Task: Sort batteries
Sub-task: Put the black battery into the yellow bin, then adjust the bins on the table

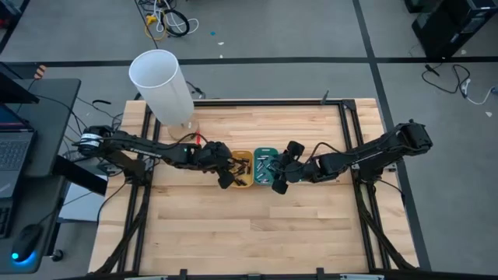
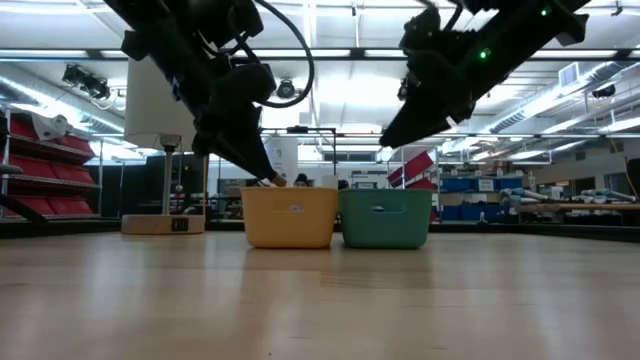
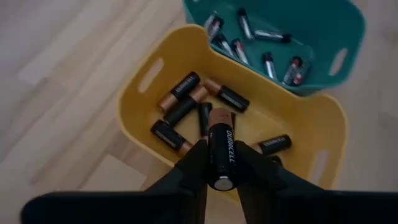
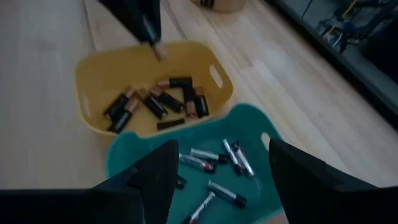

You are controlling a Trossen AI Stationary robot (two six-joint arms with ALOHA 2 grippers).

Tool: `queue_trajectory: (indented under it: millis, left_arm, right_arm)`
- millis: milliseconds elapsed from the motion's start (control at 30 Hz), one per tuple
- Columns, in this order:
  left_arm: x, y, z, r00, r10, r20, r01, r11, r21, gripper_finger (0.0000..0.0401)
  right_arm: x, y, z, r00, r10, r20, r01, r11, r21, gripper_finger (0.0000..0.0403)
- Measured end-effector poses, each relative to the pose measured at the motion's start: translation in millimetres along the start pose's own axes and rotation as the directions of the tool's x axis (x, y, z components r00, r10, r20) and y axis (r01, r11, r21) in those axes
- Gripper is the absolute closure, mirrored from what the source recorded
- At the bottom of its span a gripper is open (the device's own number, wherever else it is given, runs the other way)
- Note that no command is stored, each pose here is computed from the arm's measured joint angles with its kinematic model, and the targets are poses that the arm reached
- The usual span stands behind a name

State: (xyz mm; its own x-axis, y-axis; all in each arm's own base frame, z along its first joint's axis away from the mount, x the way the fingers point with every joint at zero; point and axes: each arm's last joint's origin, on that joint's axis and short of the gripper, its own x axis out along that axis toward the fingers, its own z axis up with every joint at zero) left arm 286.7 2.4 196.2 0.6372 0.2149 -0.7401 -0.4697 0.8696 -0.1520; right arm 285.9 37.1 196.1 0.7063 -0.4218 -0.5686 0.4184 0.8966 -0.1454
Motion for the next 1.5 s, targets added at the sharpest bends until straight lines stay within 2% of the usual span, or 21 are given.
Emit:
queue_trajectory:
  millis: [300, 433, 667, 833, 1100, 1333, 1500]
  left_arm:
    - [0.0, 1.2, -0.5, 1.0, 0.028, 0.003, -0.028, 0.999, -0.019, 0.019]
    - [-1.2, 0.4, 1.2, 1.0, 0.024, -0.008, -0.025, 0.999, -0.04, 0.0162]
    - [-8.4, -2.6, 11.3, 0.999, 0.043, -0.029, -0.044, 0.998, -0.046, 0.018]
    - [-9.4, 0.0, 7.4, 0.994, 0.078, -0.075, -0.08, 0.997, -0.023, 0.0195]
    - [-8.9, 3.0, 0.8, 0.987, 0.111, -0.115, -0.112, 0.994, -0.003, 0.0204]
    - [-8.6, 4.8, 1.3, 0.986, 0.128, -0.108, -0.128, 0.992, 0.013, 0.0204]
    - [-9.7, 1.8, 2.3, 0.991, 0.087, -0.106, -0.092, 0.994, -0.051, 0.0204]
  right_arm:
    - [2.5, -5.0, 1.0, 1.0, 0.02, -0.017, -0.02, 1.0, 0.022, 0.0167]
    - [2.4, -5.9, -2.4, 0.999, 0.011, -0.048, -0.009, 0.999, 0.044, 0.0167]
    - [1.0, -15.9, -19.5, 0.975, -0.102, -0.198, 0.105, 0.994, 0.004, 0.0168]
    - [0.9, -21.2, -24.7, 0.958, -0.13, -0.255, 0.134, 0.991, -0.001, 0.0169]
    - [5.5, -22.1, -29.7, 0.966, -0.083, -0.243, 0.09, 0.996, 0.017, 0.0179]
    - [12.5, -21.3, -41.1, 0.973, 0.072, -0.22, -0.051, 0.994, 0.096, 0.0196]
    - [4.5, -10.1, -42.1, 0.961, 0.159, -0.225, -0.135, 0.984, 0.12, 0.0208]
